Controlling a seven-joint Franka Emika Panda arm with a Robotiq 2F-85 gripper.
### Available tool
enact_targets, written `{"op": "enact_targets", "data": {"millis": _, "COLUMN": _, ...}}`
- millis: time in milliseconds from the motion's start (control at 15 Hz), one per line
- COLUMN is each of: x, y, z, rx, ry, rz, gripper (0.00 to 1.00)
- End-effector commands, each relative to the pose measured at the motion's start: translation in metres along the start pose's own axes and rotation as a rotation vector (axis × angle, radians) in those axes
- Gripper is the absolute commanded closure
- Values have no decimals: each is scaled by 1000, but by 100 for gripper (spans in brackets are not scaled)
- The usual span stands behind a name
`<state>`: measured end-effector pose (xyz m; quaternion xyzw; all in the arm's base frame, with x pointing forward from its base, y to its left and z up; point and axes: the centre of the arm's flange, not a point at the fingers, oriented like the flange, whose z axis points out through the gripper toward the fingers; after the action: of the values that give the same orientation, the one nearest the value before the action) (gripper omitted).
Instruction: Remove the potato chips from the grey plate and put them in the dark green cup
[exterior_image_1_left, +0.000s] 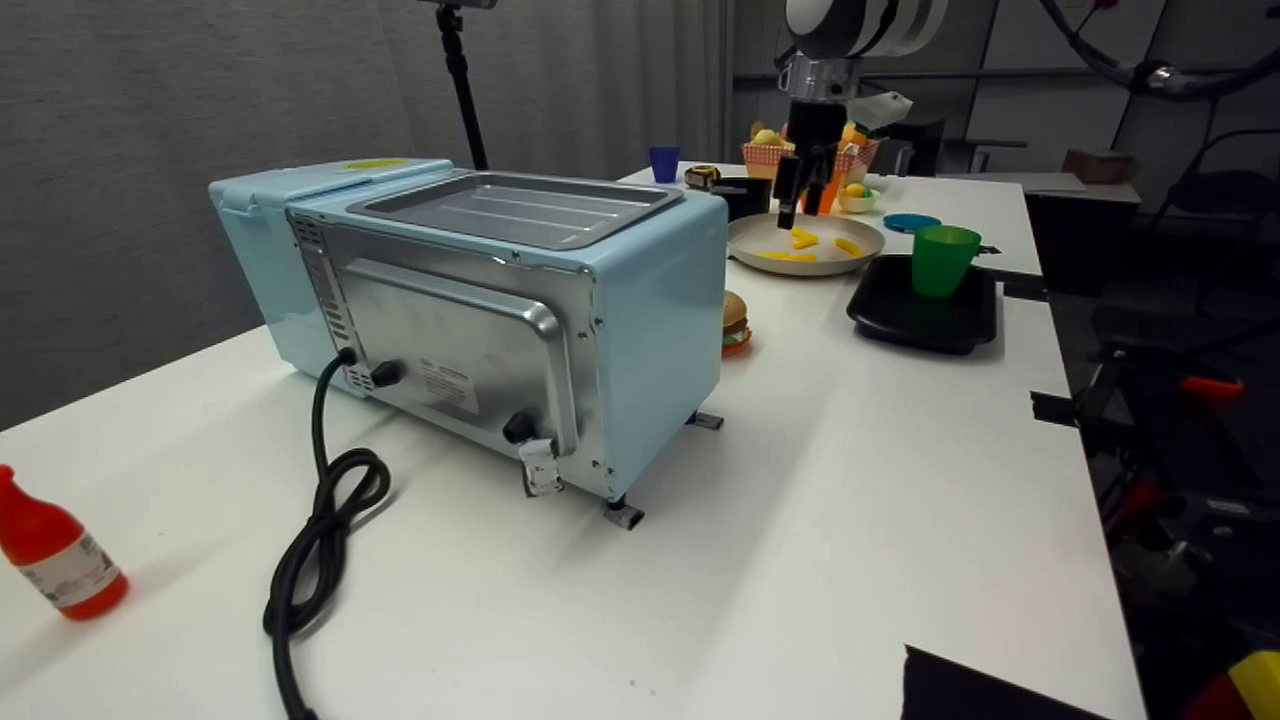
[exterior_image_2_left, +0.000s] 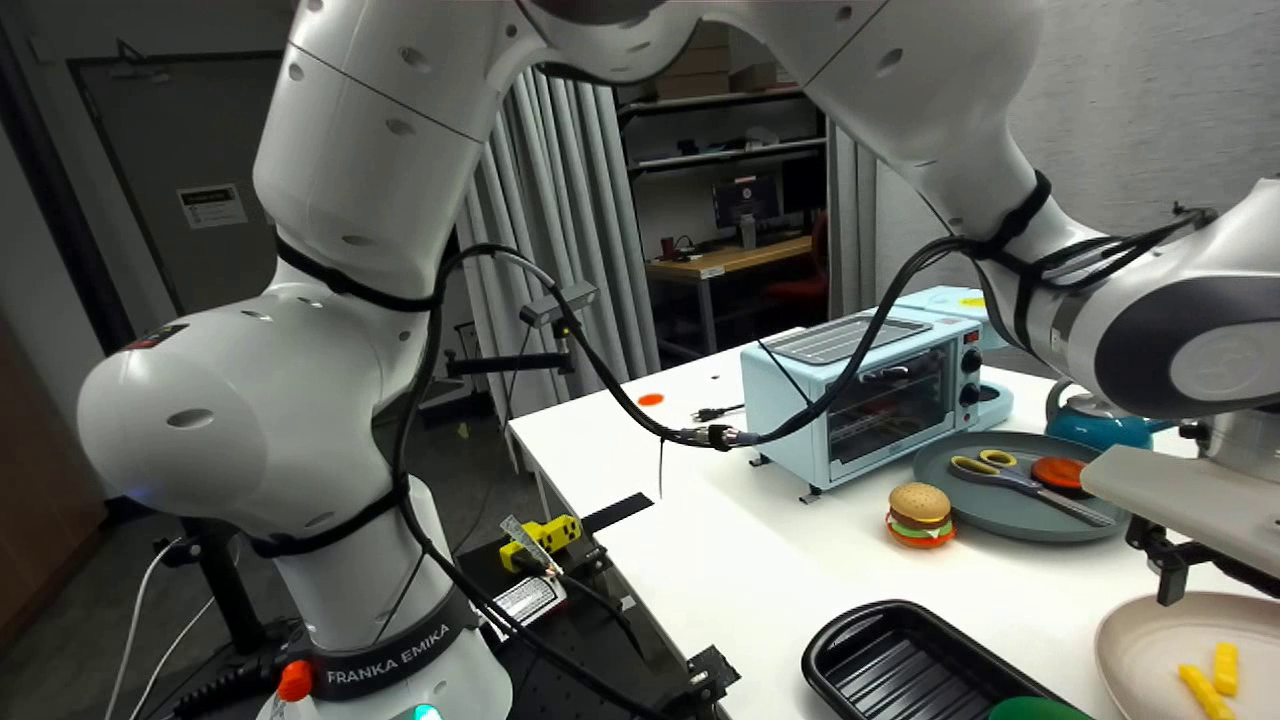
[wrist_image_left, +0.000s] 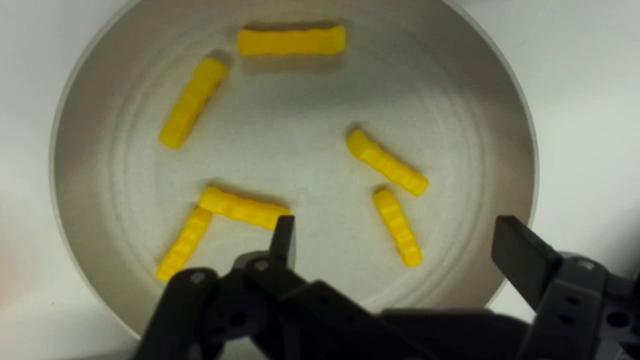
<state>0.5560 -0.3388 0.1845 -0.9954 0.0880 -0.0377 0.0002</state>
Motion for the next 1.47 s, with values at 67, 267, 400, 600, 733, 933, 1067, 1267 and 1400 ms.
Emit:
{"op": "enact_targets", "data": {"millis": 67, "x": 19, "y": 10, "z": 11, "rx": 63, "ry": -50, "rz": -126, "gripper": 0}}
{"op": "enact_targets", "data": {"millis": 267, "x": 25, "y": 11, "z": 11, "rx": 110, "ry": -71, "rz": -252, "gripper": 0}}
{"op": "enact_targets", "data": {"millis": 400, "x": 26, "y": 10, "z": 10, "rx": 152, "ry": -96, "rz": -357, "gripper": 0}}
{"op": "enact_targets", "data": {"millis": 600, "x": 15, "y": 0, "z": 7, "rx": 132, "ry": -97, "rz": -368, "gripper": 0}}
{"op": "enact_targets", "data": {"millis": 733, "x": 16, "y": 0, "z": 7, "rx": 138, "ry": -99, "rz": -410, "gripper": 0}}
{"op": "enact_targets", "data": {"millis": 933, "x": 17, "y": 1, "z": 8, "rx": 139, "ry": -98, "rz": -422, "gripper": 0}}
{"op": "enact_targets", "data": {"millis": 1067, "x": 17, "y": 1, "z": 9, "rx": 140, "ry": -99, "rz": -422, "gripper": 0}}
{"op": "enact_targets", "data": {"millis": 1267, "x": 22, "y": 6, "z": 14, "rx": 134, "ry": -102, "rz": -475, "gripper": 0}}
{"op": "enact_targets", "data": {"millis": 1400, "x": 24, "y": 9, "z": 16, "rx": 131, "ry": -105, "rz": -519, "gripper": 0}}
